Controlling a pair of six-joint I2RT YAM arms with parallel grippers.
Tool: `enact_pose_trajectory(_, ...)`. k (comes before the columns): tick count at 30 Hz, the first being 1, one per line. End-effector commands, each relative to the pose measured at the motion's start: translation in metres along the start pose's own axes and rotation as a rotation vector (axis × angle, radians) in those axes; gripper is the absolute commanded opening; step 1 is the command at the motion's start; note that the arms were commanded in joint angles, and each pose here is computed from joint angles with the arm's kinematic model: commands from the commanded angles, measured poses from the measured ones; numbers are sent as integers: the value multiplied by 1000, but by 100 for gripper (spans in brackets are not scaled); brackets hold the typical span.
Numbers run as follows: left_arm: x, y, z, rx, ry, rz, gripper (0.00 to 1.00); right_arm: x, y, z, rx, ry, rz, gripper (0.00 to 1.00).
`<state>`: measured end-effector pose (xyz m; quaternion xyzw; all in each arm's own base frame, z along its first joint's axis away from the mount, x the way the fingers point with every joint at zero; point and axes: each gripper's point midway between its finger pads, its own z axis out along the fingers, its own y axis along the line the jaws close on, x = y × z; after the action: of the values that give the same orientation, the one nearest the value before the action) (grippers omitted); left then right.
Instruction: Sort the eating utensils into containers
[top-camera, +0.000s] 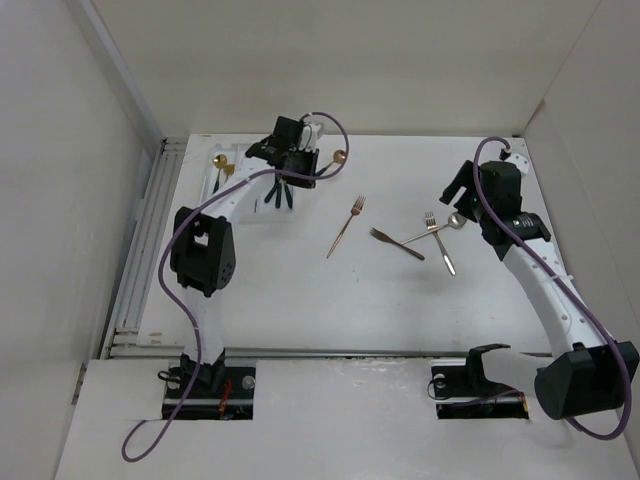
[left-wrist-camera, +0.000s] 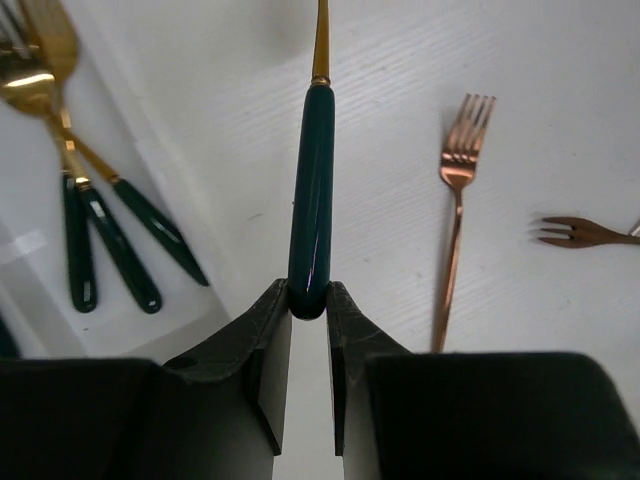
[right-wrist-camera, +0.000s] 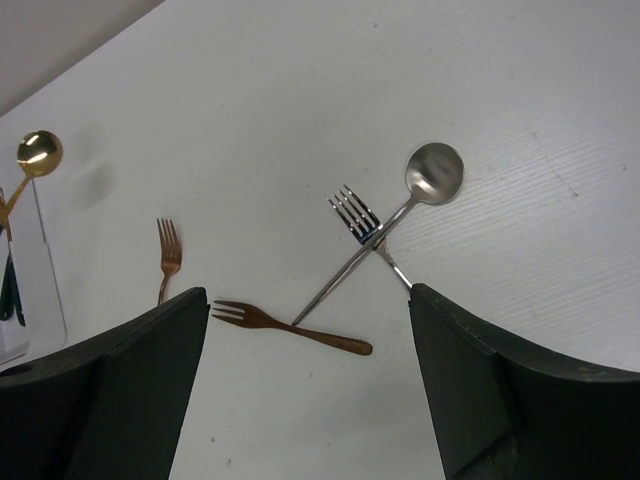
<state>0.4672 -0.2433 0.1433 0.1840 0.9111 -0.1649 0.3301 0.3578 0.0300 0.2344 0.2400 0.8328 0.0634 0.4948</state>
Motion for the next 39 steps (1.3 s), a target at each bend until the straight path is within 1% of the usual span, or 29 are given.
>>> enact_pose_trajectory(1,-49,27,-58,-52,-167,-17,0,-34,17,-9,-61,-92,22,87)
enact_pose_trajectory(3,-52,42,-73,-84,-189,-35,0,-35,24,-10,-85,-99,22,87)
enact_pose_trajectory(4,-53,58,-80,-108,-204,-46,0,-33,23,-7,-81,-91,20,87)
enact_pose_trajectory(6,-46,77,-86,-144,-203,-72,0,-35,30,-7,-94,-95,17,87)
enact_pose_trajectory(7,-45,95,-98,-182,-218,-95,0,-32,33,-2,-99,-87,12,87)
enact_pose_trajectory(8,-37,104,-98,-195,-209,-111,0,-29,38,1,-102,-77,5,87)
enact_pose_trajectory(10,-32,119,-108,-222,-221,-134,0,-32,45,5,-113,-79,3,87)
enact_pose_trajectory(11,-25,135,-110,-246,-213,-159,0,-34,52,5,-125,-80,0,87)
enact_pose_trajectory(13,-15,149,-114,-269,-206,-174,0,-32,60,15,-128,-67,-8,87)
enact_pose_trajectory(14,-14,163,-121,-300,-218,-180,0,-32,61,18,-126,-64,-9,87)
enact_pose_trajectory(15,-9,172,-122,-321,-211,-194,0,-38,71,18,-144,-75,-9,87)
enact_pose_trajectory(16,-2,179,-121,-333,-202,-197,0,-34,73,26,-143,-56,-14,87)
enact_pose_trajectory(20,15,221,-128,-419,-211,-238,0,-36,87,38,-156,-43,-30,87)
enact_pose_trajectory(24,24,235,-120,-424,-195,-250,0,-34,101,47,-168,-30,-42,87)
enact_pose_trajectory(28,16,239,-123,-403,-237,-260,0,-28,113,52,-180,-11,-65,87)
enact_pose_trajectory(30,22,244,-117,-398,-222,-271,0,-30,116,59,-171,-15,-65,87)
enact_pose_trajectory(34,42,248,-92,-365,-127,-264,0,-29,117,63,-166,-6,-69,87)
enact_pose_trajectory(36,60,255,-78,-363,-79,-288,0,-26,119,64,-160,-1,-75,87)
enact_pose_trajectory(38,68,262,-69,-366,-66,-309,0,-30,121,63,-165,-8,-73,87)
enact_pose_trajectory(39,69,267,-72,-374,-70,-332,0,-28,120,63,-160,1,-76,87)
